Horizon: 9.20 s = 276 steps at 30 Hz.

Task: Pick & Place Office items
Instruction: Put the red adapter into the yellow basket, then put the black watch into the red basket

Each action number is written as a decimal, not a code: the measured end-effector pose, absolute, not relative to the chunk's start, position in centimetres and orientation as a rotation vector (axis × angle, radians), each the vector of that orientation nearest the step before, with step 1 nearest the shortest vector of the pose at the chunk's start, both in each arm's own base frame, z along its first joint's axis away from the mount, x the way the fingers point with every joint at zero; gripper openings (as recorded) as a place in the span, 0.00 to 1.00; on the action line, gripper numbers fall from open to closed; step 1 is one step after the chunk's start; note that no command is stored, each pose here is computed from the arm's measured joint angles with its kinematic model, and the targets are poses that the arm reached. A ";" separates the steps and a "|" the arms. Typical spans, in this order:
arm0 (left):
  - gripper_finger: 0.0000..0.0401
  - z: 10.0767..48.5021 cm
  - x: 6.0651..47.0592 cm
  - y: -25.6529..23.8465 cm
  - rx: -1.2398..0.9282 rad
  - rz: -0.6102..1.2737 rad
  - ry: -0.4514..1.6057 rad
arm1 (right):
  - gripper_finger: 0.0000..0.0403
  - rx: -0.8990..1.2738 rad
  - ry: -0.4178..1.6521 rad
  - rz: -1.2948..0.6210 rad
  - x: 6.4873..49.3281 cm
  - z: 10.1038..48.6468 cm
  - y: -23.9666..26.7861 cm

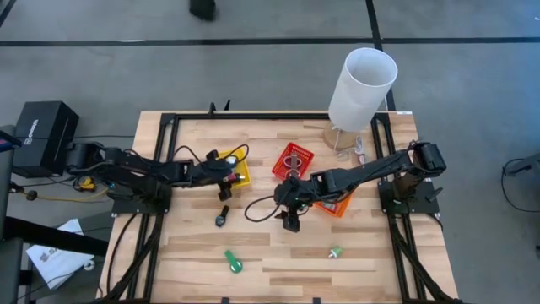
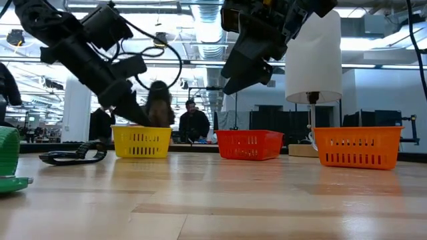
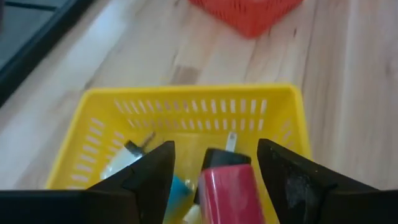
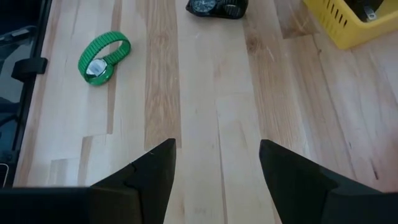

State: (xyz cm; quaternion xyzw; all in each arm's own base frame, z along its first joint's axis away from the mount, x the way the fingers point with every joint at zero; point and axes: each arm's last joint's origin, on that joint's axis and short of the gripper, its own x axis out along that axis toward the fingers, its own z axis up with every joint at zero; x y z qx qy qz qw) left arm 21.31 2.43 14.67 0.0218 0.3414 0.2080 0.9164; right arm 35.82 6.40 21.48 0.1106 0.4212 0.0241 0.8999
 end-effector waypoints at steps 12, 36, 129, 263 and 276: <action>0.54 18.2 20.3 1.9 0.050 0.402 0.516 | 0.55 0.247 0.857 0.024 36.1 21.6 5.2; 0.52 17.8 19.0 -7.5 -0.276 0.068 0.507 | 0.55 0.217 0.862 0.070 35.8 21.6 6.8; 0.41 10.3 17.3 -5.0 -0.865 0.203 0.627 | 0.55 0.184 0.838 0.006 36.3 21.6 4.4; 0.42 19.0 21.7 -7.1 -0.214 -0.063 0.123 | 0.01 -0.181 0.786 -0.557 35.2 24.8 2.1; 0.43 19.0 21.7 -7.1 -0.214 -0.063 0.123 | 0.03 -0.093 1.008 -0.740 35.8 18.7 -3.0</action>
